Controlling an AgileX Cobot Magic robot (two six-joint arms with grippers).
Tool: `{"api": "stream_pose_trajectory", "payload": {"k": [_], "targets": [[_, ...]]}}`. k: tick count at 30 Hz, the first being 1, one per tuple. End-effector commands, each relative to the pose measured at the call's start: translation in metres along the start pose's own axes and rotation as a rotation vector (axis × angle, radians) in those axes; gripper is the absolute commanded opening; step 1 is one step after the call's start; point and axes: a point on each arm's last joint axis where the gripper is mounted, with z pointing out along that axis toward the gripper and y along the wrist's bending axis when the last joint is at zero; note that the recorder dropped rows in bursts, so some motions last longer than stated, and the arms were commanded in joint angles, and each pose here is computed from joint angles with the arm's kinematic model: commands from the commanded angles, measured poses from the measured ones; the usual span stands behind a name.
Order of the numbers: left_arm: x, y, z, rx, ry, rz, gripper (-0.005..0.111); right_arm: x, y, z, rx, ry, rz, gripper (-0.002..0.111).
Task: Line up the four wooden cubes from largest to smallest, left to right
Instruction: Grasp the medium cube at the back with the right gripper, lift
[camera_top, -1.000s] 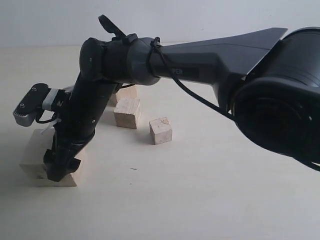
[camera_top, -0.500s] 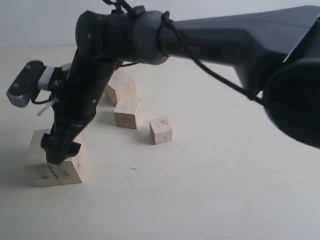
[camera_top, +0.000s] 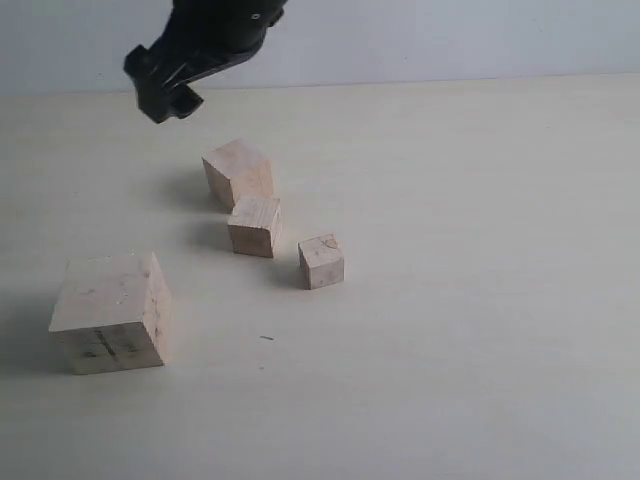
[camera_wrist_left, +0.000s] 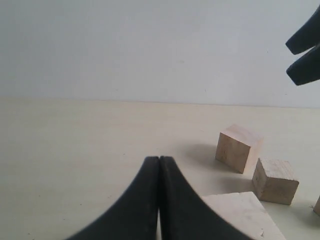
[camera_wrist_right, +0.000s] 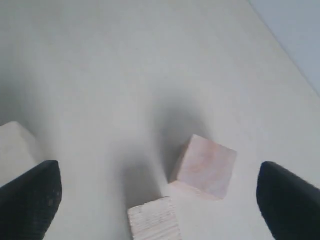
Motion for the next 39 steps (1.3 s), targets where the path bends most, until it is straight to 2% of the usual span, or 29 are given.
{"api": "stream_pose_trajectory", "payload": {"k": [1, 9, 17, 25, 26, 28, 31, 33, 35, 39], "targets": [[-0.001, 0.0, -0.001, -0.005, -0.017, -0.001, 0.0, 0.021, -0.03, 0.04, 0.048, 0.025, 0.123, 0.105], [-0.001, 0.0, -0.001, -0.005, -0.017, -0.001, 0.0, 0.048, -0.044, 0.11, 0.108, -0.023, 0.15, 0.105], [-0.001, 0.0, -0.001, -0.005, -0.017, -0.001, 0.0, 0.069, -0.056, 0.14, 0.149, -0.015, 0.189, 0.105], [-0.001, 0.0, -0.001, -0.005, -0.017, -0.001, 0.0, 0.087, -0.055, 0.165, 0.145, 0.013, 0.198, 0.102], [-0.001, 0.0, -0.001, -0.005, -0.017, -0.001, 0.0, 0.087, -0.055, 0.166, 0.146, 0.012, 0.196, 0.099], [-0.001, 0.0, -0.001, -0.005, -0.017, -0.001, 0.0, 0.087, -0.055, 0.166, 0.147, 0.008, 0.196, 0.085], [-0.001, 0.0, -0.001, -0.005, -0.017, -0.001, 0.0, 0.081, -0.056, 0.16, 0.153, -0.009, 0.194, 0.051], [-0.001, 0.0, -0.001, -0.005, -0.017, -0.001, 0.0, 0.073, -0.057, 0.149, 0.157, -0.03, 0.193, 0.021], [-0.001, 0.0, -0.001, -0.005, -0.017, -0.001, 0.0, 0.062, -0.058, 0.134, 0.163, -0.054, 0.189, 0.001], [-0.001, 0.0, -0.001, -0.005, -0.017, -0.001, 0.0, 0.032, -0.059, 0.083, 0.172, -0.113, 0.179, 0.0]]}}
